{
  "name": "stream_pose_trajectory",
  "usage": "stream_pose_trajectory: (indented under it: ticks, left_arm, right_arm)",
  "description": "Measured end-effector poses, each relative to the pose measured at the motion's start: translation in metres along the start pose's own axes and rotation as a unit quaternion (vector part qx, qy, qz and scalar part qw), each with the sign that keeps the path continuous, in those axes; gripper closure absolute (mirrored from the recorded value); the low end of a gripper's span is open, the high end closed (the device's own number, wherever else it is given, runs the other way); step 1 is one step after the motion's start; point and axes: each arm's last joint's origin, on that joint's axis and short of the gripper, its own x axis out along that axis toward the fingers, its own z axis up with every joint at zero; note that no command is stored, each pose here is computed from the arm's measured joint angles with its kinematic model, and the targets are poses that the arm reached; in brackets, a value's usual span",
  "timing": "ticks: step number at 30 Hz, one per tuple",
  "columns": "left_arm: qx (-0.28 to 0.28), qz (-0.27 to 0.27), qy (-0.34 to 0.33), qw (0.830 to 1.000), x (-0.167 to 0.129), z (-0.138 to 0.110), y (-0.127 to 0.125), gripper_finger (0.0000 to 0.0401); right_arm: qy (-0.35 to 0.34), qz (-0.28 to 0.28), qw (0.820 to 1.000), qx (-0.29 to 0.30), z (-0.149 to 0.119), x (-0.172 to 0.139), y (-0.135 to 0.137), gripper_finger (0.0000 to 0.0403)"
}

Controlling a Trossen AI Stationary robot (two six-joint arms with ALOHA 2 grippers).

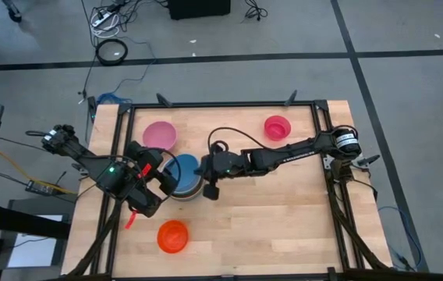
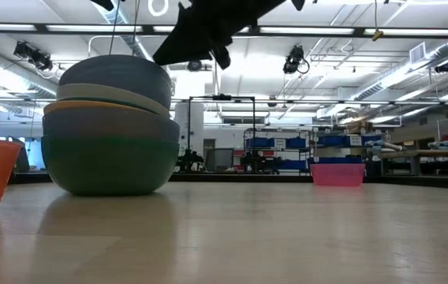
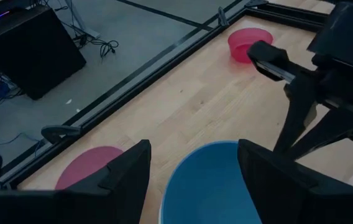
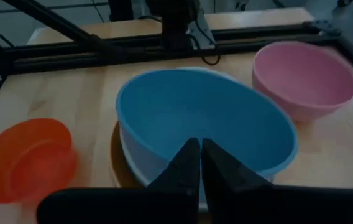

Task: Nest bowls inside each other
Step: Stack the blue bowl on top of the white bowl, then stack the pink bowl on top of the blue bowl

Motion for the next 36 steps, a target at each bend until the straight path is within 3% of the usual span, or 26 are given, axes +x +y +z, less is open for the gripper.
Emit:
stream_pose_trajectory:
  ticks: [13,17,19,21,24,26,32,36]
  left_arm:
    - [-0.001,0.0,0.0,1.0,0.0,0.0,0.0,0.0153]
    - [-0.001,0.0,0.0,1.0,0.0,0.0,0.0,0.0153]
    - [0.0,0.0,0.0,1.0,0.0,0.0,0.0,0.0153]
    - [0.0,0.0,0.0,1.0,0.0,0.0,0.0,0.0153]
    - [0.002,0.002,0.0,1.0,0.0,0.0,0.0,0.0153]
    - [0.003,0.002,0.0,1.0,0.0,0.0,0.001,0.0153]
    - [0.003,0.002,0.0,1.0,0.0,0.0,0.001,0.0153]
    - [0.003,0.002,0.0,1.0,0.0,0.0,0.001,0.0153]
  right_arm:
    - [0.034,0.009,0.999,0.021,-0.016,0.003,-0.001,0.0399]
    - [0.027,-0.026,0.999,-0.006,-0.014,0.0,-0.003,0.0402]
    - [0.051,-0.074,0.996,-0.029,-0.015,-0.007,-0.007,0.0402]
    - [0.087,-0.151,0.983,-0.051,-0.018,-0.019,-0.014,0.0402]
    - [0.161,-0.273,0.945,-0.085,-0.027,-0.039,-0.034,0.0402]
    - [0.198,-0.321,0.922,-0.084,-0.03,-0.051,-0.049,0.0402]
    - [0.322,-0.334,0.886,-0.005,-0.043,-0.069,-0.1,0.0369]
    - [0.348,-0.343,0.872,0.037,-0.046,-0.073,-0.125,0.0321]
